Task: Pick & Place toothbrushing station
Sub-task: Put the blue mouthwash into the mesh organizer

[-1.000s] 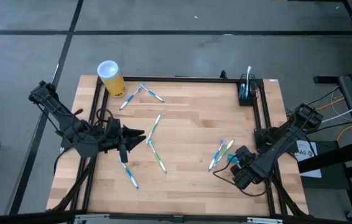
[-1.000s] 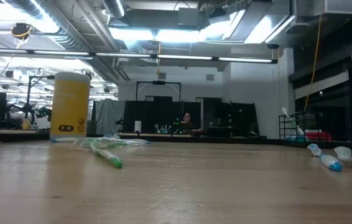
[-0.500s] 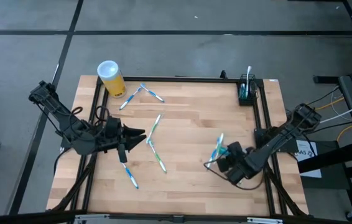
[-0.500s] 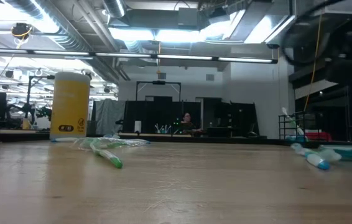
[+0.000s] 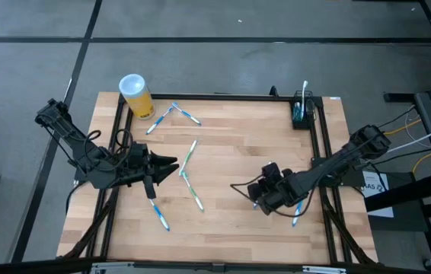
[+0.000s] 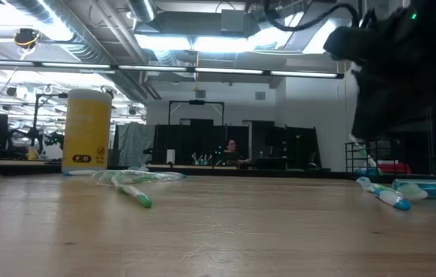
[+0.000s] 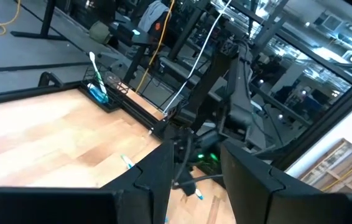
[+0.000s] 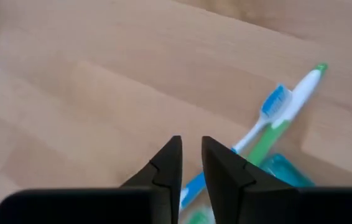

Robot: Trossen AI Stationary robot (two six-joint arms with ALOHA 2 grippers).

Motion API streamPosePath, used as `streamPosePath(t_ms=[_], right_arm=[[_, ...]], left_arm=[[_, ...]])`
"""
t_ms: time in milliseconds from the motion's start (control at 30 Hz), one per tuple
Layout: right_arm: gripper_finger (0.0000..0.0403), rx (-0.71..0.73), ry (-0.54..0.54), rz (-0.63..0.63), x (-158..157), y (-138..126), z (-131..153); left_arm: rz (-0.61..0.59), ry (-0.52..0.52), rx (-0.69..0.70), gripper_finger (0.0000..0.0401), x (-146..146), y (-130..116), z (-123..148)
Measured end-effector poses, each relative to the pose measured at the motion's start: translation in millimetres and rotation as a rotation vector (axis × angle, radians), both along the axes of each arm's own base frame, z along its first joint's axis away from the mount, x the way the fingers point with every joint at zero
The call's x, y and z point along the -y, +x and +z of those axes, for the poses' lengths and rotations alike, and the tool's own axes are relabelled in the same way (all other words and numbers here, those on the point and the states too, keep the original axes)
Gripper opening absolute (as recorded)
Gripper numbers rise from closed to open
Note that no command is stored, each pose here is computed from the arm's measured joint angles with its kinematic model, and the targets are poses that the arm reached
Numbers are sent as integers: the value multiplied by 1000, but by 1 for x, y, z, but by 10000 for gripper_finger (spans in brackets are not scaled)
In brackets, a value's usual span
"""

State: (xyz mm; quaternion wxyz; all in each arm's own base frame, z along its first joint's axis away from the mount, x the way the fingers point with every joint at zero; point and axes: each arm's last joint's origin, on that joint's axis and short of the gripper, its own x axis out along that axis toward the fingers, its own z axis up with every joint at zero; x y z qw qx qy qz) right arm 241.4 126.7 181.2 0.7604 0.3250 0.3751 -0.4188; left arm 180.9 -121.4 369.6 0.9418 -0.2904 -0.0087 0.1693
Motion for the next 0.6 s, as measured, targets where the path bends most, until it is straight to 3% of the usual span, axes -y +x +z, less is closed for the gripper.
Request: streamPosePath(t_ms=[233,367,600], right_arm=[[59,-79,126,-157,-19,-21,8],[58,-155,122,-315,-26,-43,7],[58,-254,128,-371,-23,-46,2]], left_arm=[[-6,66,-22,129,0,-1,0],[-26,90,-31,129,0,-1,1],[-157,80,-39,129,4,-1,0]])
